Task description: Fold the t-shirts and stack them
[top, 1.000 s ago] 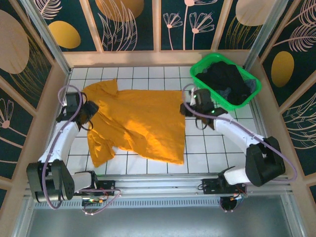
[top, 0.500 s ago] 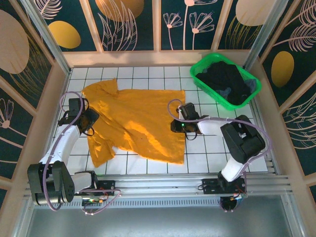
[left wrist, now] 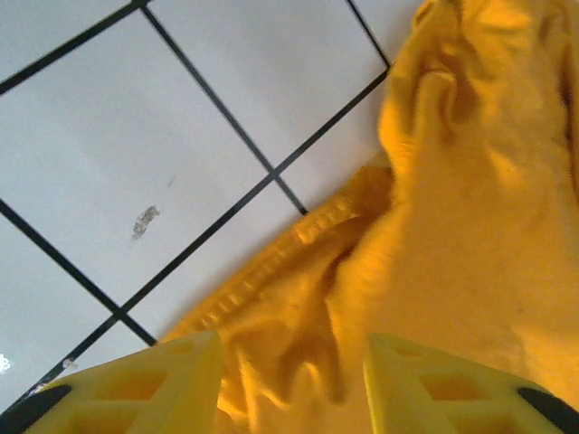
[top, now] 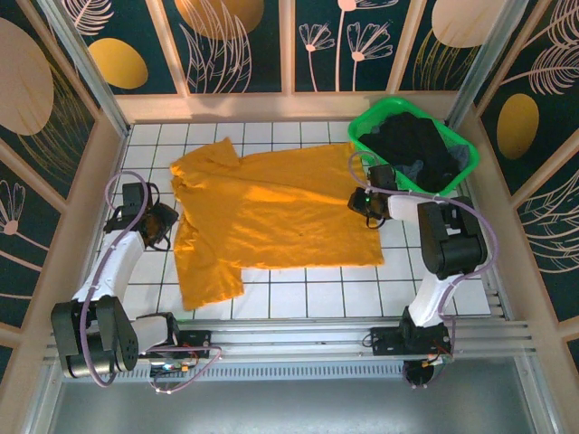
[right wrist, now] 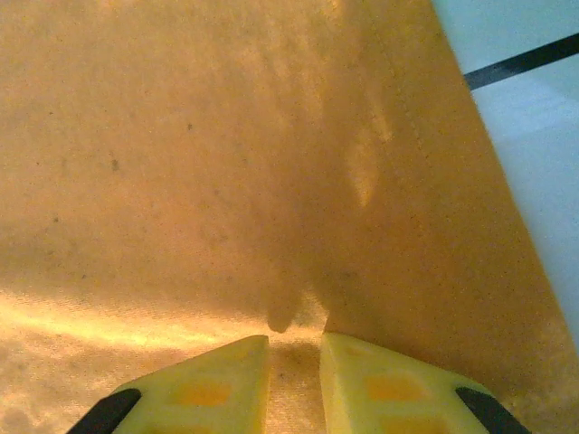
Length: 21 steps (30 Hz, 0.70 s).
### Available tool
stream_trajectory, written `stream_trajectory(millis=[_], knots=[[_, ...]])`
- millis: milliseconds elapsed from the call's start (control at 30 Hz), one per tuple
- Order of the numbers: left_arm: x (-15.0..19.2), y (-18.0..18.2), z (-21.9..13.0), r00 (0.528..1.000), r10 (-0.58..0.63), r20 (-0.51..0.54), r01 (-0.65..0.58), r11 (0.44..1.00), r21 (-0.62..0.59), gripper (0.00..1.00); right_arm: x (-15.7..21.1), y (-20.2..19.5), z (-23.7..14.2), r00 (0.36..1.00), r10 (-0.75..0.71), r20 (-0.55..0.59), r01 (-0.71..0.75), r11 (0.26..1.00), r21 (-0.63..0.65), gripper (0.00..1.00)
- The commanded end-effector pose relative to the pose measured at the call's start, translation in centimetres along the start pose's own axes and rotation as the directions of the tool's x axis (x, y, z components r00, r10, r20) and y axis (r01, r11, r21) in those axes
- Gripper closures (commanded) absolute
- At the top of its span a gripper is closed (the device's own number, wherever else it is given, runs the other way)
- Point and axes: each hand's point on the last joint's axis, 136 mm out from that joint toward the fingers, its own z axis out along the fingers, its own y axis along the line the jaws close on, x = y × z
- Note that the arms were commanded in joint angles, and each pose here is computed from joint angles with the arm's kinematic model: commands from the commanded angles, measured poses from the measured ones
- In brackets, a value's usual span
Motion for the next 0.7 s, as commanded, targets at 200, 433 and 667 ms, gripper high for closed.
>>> stream_trajectory(millis=[200,433,667], knots=[[2.7,3.0,2.5,0.996,-0.034,-0.080,0.029,0.997,-0.072,0.72,0.4,1.0,-3.4,1.000,-0.031,0.002,0.031,0.999,0.011,0.60],[2.4,2.0,5.3,0.994,0.001,-0.110,-0.007,0.999,-0.053,0.71,0.6,2.7,-6.1,0.996,-0.089,0.022,0.090,0.995,-0.031,0.56],[0.1,-1.4,7.9,0.995,0.000,-0.098,0.000,1.000,0.003,0.91,2.0,4.7,-6.1,0.992,-0.126,0.007,0.126,0.989,-0.076,0.76]])
